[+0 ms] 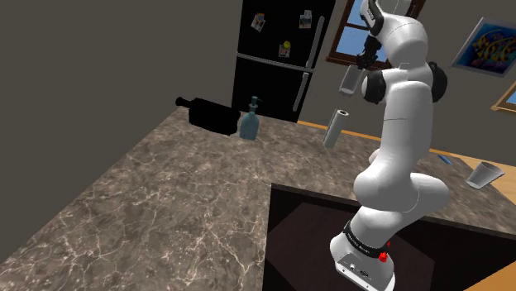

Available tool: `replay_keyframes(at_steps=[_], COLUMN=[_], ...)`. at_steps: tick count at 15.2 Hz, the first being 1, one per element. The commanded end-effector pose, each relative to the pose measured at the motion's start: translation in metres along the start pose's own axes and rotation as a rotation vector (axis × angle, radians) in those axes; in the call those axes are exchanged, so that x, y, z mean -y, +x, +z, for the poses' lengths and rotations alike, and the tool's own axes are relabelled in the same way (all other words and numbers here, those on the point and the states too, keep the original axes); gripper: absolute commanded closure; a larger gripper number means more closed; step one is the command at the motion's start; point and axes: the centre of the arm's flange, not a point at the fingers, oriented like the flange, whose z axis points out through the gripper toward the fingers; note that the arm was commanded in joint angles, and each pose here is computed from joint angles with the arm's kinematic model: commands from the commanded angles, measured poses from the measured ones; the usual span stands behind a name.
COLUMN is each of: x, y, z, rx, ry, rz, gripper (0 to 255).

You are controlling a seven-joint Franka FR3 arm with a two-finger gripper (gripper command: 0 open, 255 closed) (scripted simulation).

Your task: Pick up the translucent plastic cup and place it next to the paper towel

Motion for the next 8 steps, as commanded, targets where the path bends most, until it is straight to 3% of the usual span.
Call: replay_keyframes(at_steps=[1,8], x=[-0.008,-0.006], y=[-0.003,-0.005], z=[0.008,0.045], rx=[-0.005,-0.005], ry=[-0.004,-0.004], rz=[-0.002,-0.002], gripper=[255,255])
